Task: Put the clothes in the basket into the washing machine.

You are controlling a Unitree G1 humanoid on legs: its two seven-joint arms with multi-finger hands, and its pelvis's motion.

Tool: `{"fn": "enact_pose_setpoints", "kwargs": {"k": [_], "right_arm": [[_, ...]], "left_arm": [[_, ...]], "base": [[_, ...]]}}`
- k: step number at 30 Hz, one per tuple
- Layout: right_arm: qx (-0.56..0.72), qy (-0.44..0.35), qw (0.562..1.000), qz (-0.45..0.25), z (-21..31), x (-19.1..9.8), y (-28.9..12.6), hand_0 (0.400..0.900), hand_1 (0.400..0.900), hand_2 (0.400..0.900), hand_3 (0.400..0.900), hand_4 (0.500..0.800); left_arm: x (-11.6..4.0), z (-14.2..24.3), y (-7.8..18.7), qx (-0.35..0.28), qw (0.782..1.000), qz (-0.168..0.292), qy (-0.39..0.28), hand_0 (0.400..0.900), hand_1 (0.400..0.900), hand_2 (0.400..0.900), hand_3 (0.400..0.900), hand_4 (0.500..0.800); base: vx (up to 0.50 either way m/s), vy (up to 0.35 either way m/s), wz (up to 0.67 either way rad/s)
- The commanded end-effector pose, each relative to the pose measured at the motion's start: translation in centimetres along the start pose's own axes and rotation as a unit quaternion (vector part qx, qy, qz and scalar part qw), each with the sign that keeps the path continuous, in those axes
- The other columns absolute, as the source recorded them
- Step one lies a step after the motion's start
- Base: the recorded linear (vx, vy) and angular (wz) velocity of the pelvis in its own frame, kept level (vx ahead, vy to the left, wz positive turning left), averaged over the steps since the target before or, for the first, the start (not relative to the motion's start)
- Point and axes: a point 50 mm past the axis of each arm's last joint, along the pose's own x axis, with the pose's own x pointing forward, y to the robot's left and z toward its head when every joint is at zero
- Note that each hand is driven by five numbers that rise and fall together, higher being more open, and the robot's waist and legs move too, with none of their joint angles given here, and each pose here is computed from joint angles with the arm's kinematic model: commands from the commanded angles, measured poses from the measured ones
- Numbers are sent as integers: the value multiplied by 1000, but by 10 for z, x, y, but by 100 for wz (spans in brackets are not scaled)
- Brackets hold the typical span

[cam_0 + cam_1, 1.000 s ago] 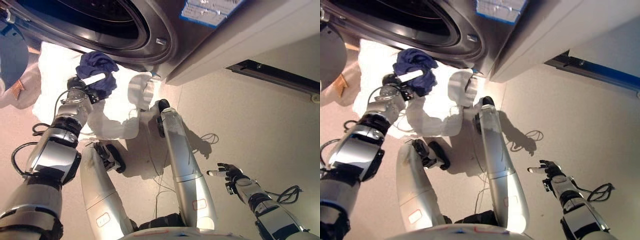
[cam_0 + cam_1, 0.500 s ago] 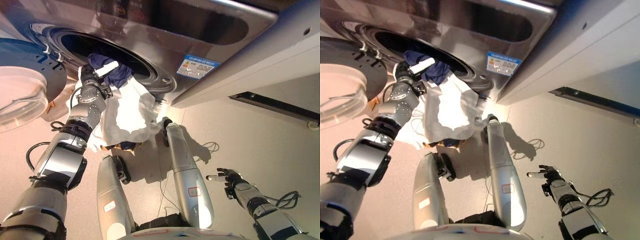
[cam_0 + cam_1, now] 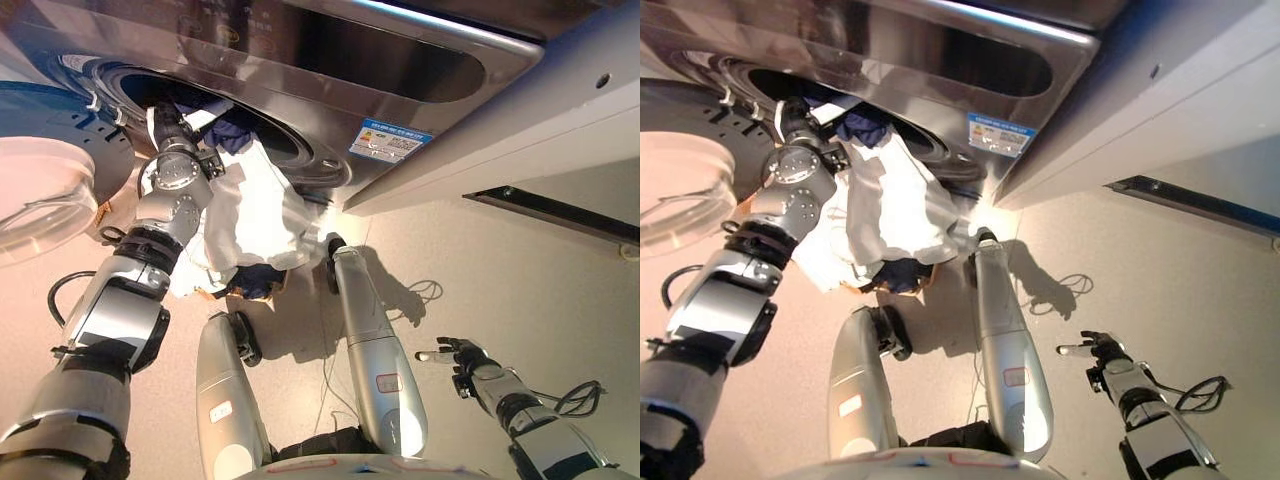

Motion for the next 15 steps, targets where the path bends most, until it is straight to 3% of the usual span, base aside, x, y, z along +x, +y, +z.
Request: {"fn": "enact_pose_setpoints", "kwargs": {"k": [1,15], "right_arm": [[-4,110,993,-37,-71,-10,-25,900,900,900,900,800],[-11,88,996,-28,-64,-8,-20,900,900,900,900,800]], "left_arm": [[-3,86,-12,-27,989,-29,-142,900,900,900,900,800],[0,89,-16,-36,991,-27,-124,900,900,900,900,800]], "base": [[-35,-1,-4],[-24,10,0]]}}
